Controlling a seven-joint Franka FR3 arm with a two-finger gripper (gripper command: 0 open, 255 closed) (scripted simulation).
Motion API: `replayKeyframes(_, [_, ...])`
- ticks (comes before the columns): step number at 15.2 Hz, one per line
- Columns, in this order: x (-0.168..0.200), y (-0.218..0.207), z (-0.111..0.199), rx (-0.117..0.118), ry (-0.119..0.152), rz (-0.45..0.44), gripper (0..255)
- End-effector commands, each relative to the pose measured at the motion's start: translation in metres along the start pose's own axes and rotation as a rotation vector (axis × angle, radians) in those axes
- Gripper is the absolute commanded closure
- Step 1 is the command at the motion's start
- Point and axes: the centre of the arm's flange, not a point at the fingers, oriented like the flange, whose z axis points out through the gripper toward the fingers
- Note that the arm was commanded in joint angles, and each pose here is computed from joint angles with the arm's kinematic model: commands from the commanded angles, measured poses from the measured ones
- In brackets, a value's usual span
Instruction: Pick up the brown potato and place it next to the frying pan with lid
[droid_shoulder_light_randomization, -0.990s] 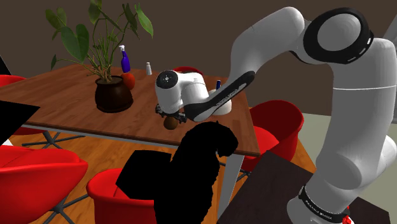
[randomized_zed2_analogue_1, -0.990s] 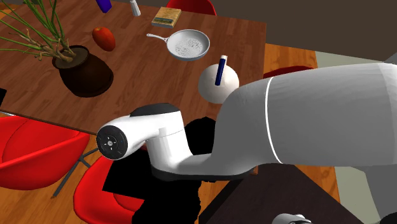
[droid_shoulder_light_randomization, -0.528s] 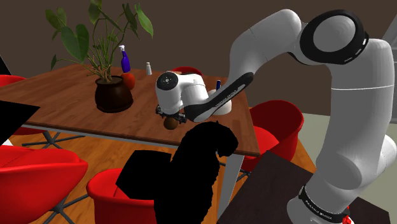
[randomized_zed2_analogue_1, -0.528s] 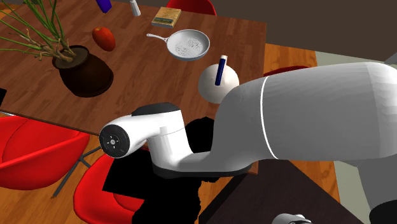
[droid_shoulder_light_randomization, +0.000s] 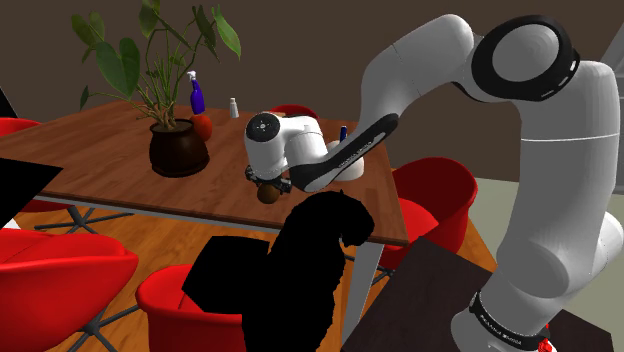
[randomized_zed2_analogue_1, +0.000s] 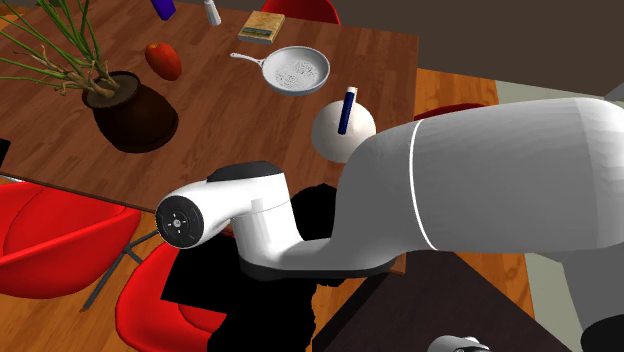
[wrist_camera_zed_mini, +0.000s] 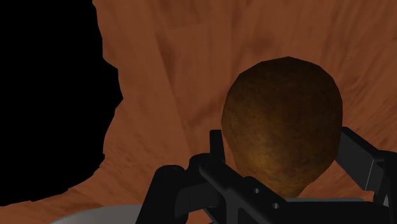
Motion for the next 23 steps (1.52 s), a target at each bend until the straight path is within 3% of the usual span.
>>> replayKeyframes(1, [0.000,0.000,0.000,-0.001,0.000,0.000,255])
replayKeyframes(23, [0.055,-0.021,-0.087,-0.001,0.000,0.000,255])
